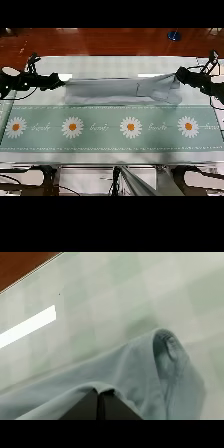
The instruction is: Fold the shirts.
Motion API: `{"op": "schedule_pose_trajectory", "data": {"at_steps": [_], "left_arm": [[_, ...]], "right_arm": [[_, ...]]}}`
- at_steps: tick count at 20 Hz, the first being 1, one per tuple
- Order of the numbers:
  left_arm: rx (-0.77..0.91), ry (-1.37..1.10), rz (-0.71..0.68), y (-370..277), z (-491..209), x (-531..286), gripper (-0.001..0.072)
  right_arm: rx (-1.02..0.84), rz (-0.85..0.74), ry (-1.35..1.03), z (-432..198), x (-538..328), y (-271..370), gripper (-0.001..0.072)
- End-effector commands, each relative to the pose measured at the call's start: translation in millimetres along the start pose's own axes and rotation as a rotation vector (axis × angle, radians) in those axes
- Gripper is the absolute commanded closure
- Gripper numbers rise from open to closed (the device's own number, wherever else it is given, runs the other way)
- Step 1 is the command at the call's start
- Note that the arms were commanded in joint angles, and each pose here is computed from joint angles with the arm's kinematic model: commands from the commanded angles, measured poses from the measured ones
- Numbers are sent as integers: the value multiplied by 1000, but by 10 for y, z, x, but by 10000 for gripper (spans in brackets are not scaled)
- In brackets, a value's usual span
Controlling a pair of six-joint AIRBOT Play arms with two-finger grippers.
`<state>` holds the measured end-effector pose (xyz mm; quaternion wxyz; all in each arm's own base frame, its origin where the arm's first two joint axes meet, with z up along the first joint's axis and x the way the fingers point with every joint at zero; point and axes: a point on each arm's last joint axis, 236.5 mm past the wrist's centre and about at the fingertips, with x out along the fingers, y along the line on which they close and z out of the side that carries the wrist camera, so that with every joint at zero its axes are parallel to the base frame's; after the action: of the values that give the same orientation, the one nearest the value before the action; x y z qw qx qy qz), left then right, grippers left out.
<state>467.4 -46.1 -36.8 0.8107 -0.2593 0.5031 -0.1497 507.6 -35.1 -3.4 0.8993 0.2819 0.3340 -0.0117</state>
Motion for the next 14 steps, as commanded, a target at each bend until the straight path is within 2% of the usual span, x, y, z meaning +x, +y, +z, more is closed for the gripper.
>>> {"op": "schedule_pose_trajectory", "data": {"at_steps": [1,4,5,7,8,9,10,11,14], "left_arm": [[-15,21,2,73,-35,99,685],[-23,25,7,117,-47,143,681],[-25,17,13,138,-27,153,638],[-26,-21,33,191,61,158,364],[-24,-48,46,218,129,149,301],[-23,-68,52,236,193,125,298],[-19,-84,54,237,260,87,298],[-16,-101,53,242,340,20,298],[24,-103,73,312,471,-246,298]], "right_arm": [[-92,-47,15,-50,98,-112,693],[-109,-54,57,-168,149,-165,692],[-108,-51,78,-228,170,-174,692],[-106,-48,118,-346,213,-200,691],[-103,-49,127,-376,232,-215,689],[-102,-49,127,-380,237,-220,617],[-95,-48,120,-359,233,-212,461],[-99,-43,108,-309,205,-184,344],[-139,-23,-10,196,-110,-1,272]]}}
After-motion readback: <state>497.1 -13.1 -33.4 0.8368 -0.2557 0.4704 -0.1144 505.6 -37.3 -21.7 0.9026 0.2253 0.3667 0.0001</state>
